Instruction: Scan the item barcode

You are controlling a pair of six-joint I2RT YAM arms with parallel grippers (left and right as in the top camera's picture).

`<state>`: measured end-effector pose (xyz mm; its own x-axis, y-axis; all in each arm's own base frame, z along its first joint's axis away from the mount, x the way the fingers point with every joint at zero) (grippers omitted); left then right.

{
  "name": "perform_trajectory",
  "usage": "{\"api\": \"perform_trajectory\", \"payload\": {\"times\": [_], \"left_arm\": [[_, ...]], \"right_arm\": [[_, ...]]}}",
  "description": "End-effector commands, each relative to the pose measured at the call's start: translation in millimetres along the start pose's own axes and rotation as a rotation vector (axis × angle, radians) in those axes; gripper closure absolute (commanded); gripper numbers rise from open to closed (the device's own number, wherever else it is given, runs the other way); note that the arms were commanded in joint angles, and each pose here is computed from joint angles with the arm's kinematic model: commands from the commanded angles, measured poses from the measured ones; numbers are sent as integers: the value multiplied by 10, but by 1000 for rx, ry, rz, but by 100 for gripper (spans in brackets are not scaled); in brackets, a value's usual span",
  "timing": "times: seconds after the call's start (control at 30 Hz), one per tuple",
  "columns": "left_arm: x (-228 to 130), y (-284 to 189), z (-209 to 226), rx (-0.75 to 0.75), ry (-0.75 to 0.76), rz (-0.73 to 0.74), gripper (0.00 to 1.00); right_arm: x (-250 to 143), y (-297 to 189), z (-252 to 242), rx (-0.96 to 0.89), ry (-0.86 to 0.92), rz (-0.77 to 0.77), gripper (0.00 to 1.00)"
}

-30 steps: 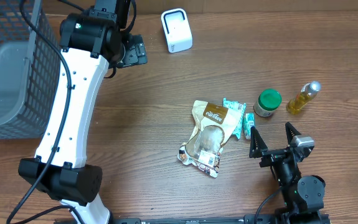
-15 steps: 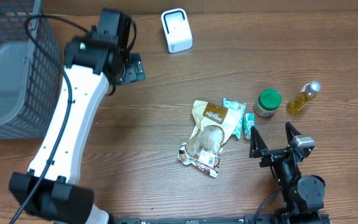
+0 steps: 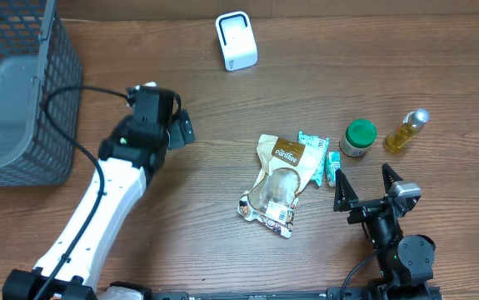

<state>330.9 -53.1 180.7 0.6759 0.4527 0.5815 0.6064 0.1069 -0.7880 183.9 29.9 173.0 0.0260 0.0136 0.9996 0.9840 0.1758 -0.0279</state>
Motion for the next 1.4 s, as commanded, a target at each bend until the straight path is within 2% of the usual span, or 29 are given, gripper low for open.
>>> {"api": "perform_trajectory", "payload": {"times": [0.0,0.27,0.43,0.93,1.37], "left_arm": [[-63,-1,68,-34,5,-54,0],[-225,145,-26,-267,45,-181,0],[-333,171,6,-343,33,-235,1],[-512,46,149,-463,19,-369,1],[-772,-33,621,-424,-24,-420,0]], "right_arm": [[-21,2,-14,-10,-7,-4,0],[-21,2,-14,-10,-7,-4,0],[-21,2,-14,-10,-7,-4,0],[-21,2,-14,-10,-7,-4,0],[-21,2,-14,-10,-7,-4,0]]}}
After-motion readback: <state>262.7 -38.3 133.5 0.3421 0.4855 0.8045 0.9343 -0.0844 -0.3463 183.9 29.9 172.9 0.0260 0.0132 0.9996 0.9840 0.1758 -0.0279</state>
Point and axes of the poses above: each gripper's point midway between its finger pads, its own y axis out along the fingers, its own z axis along the line the jaws close on, x = y × z, the point moved 6 cm from there along -y, back along the fingers, and after that the axes turned 12 degrees about -y, right-handed, at the moved point
